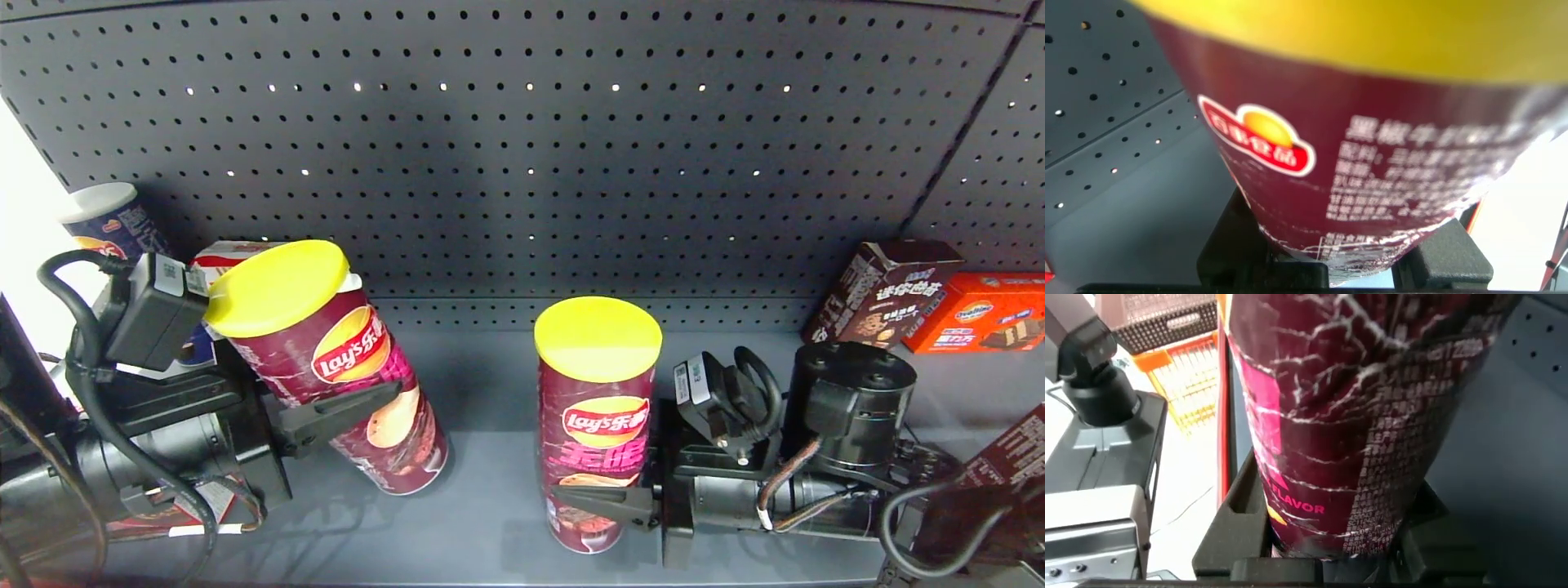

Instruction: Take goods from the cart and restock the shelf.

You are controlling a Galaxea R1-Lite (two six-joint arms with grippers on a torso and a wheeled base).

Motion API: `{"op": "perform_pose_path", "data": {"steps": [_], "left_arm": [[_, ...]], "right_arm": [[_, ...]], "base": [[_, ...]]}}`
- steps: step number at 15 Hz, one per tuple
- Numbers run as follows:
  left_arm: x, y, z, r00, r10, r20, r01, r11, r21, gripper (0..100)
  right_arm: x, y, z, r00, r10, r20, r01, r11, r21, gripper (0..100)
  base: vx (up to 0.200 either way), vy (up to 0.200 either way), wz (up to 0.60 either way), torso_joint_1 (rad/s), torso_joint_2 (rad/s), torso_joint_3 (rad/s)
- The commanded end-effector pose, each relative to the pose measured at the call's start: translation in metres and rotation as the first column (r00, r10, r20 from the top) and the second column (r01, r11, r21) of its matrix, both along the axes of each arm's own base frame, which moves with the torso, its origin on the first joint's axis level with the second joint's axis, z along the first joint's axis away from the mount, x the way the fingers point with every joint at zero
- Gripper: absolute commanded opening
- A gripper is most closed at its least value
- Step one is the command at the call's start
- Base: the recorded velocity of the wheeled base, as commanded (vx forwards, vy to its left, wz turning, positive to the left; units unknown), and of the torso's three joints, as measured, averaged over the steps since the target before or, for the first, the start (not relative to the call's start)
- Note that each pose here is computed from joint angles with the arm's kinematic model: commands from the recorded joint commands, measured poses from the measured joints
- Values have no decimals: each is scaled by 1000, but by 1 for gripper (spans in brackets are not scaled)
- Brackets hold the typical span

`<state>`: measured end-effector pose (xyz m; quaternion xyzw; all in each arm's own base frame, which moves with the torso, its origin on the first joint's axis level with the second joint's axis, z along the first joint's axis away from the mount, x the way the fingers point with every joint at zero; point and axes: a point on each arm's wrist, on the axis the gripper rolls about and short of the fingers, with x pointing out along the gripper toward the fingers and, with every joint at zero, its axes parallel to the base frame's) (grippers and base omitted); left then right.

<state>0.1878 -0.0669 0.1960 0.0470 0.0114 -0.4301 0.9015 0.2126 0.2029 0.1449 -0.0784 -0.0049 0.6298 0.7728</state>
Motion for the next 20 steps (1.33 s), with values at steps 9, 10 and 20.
{"op": "perform_pose_path", "data": {"steps": [9,10,20], "left_arm": [[0,0,0,1000,0,-2,0,1000,-1,0],[0,0,0,1000,2,0,-2,1000,0,0],[-1,0,0,1000,-1,2,1,1000,0,0]], "right_arm": [[-10,-6,0,999,-33,22,34,999,-15,100],[-14,-11,6,999,-37,34,37,999,-4,100],[-85,-77,73,965,-190,179,163,974,156,100]], "base": [[0,0,0,0,0,0],[0,0,0,0,0,0],[0,0,0,0,0,0]]}}
